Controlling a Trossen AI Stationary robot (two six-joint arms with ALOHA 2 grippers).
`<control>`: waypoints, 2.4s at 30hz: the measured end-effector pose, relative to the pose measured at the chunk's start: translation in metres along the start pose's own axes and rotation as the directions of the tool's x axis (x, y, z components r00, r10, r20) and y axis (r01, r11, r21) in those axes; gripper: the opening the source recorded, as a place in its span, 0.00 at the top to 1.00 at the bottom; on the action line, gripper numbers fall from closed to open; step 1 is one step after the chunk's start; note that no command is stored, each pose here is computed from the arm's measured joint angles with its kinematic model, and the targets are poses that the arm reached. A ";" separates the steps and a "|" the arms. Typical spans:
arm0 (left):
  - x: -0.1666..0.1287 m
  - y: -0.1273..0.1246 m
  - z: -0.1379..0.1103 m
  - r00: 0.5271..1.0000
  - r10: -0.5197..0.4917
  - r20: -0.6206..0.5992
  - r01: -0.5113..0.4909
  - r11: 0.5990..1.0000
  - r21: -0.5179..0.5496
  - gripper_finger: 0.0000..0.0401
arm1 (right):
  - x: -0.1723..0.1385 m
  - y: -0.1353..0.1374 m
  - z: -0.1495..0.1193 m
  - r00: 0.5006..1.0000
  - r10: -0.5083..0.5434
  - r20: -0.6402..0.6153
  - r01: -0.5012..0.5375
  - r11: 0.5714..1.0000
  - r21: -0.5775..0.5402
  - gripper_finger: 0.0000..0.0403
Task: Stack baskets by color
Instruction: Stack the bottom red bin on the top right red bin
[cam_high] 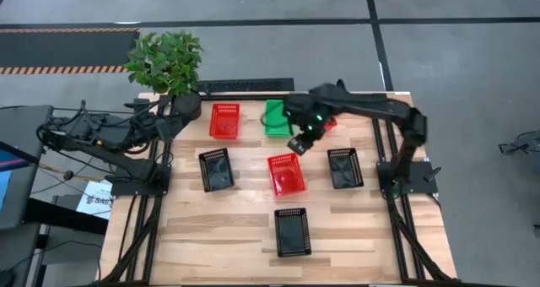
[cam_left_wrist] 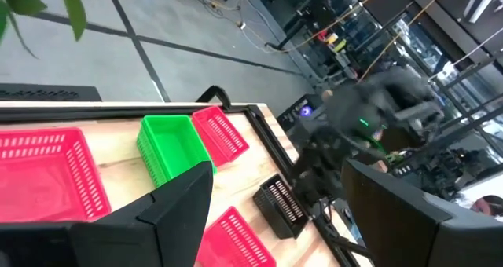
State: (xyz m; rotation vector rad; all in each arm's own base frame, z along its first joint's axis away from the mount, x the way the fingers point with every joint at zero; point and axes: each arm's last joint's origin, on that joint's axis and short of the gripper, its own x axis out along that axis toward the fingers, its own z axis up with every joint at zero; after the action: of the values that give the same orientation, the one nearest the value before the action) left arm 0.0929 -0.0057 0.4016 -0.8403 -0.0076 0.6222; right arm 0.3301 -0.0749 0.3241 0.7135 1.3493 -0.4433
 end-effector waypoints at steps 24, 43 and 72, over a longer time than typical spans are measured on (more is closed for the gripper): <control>-0.010 0.015 0.007 0.997 0.059 0.058 -0.063 0.997 0.053 0.33 | 0.131 -0.010 -0.042 0.964 0.092 0.251 -0.162 0.947 0.278 0.45; -0.010 0.017 0.007 0.993 0.085 0.083 -0.092 0.991 0.092 0.33 | 0.147 -0.021 -0.051 0.971 0.070 0.227 -0.131 0.955 0.267 0.90; -0.010 0.017 0.008 0.988 0.103 0.119 -0.114 0.989 0.090 0.33 | -0.007 -0.114 -0.011 0.750 0.078 0.656 -0.292 0.930 0.224 0.98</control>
State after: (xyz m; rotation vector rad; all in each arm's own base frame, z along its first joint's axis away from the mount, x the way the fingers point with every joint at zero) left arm 0.0736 0.0030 0.3974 -0.7143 -0.0352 0.7667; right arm 0.2442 -0.1498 0.3069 0.8509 0.5487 -0.6759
